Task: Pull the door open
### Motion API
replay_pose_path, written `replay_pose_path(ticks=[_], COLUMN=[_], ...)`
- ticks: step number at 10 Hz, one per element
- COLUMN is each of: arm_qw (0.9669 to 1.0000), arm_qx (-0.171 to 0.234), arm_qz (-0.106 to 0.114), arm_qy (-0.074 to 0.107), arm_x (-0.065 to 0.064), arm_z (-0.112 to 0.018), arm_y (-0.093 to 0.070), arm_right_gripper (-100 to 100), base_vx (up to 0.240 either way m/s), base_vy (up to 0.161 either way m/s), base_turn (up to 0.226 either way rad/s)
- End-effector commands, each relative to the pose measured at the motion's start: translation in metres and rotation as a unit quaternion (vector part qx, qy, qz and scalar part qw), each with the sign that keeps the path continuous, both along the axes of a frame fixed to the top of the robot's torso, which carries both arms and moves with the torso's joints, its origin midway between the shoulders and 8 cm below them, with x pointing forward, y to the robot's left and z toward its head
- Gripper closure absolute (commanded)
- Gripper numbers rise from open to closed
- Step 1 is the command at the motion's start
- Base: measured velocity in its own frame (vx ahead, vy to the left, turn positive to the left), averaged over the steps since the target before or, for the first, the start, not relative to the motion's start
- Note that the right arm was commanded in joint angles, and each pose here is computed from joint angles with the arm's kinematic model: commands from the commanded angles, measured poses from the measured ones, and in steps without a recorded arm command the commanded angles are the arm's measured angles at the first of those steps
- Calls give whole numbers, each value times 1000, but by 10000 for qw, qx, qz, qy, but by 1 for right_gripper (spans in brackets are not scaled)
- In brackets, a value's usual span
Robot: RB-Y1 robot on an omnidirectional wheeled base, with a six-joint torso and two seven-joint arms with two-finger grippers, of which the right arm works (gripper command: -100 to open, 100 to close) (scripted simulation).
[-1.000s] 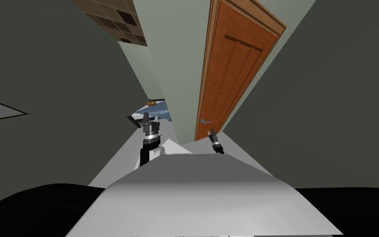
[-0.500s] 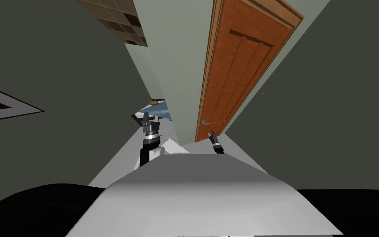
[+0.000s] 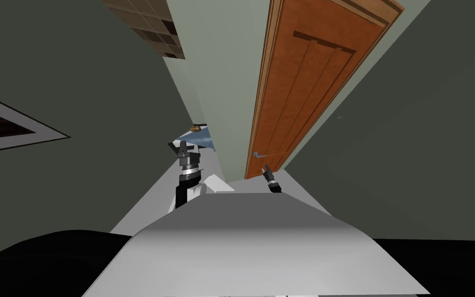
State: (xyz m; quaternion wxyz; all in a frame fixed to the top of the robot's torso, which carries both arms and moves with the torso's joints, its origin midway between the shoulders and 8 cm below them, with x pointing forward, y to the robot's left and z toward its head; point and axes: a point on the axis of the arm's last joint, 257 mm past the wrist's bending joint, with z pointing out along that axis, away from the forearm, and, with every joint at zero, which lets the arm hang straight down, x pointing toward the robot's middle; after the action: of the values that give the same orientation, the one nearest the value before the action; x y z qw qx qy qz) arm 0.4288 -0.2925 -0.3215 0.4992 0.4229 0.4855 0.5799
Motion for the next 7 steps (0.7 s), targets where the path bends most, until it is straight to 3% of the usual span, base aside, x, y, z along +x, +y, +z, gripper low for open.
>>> replay_pose_path(ticks=[1,7], arm_qw=[9999,9991], arm_qx=[-11,-55], arm_qz=[-14,-93], arm_qy=[110,422], arm_x=[-1,-6], arm_z=[-11,-37], arm_y=[-6,-23], arm_right_gripper=[-100,-100], base_vx=[80,35], base_vy=[-81,-47], base_turn=[157,68])
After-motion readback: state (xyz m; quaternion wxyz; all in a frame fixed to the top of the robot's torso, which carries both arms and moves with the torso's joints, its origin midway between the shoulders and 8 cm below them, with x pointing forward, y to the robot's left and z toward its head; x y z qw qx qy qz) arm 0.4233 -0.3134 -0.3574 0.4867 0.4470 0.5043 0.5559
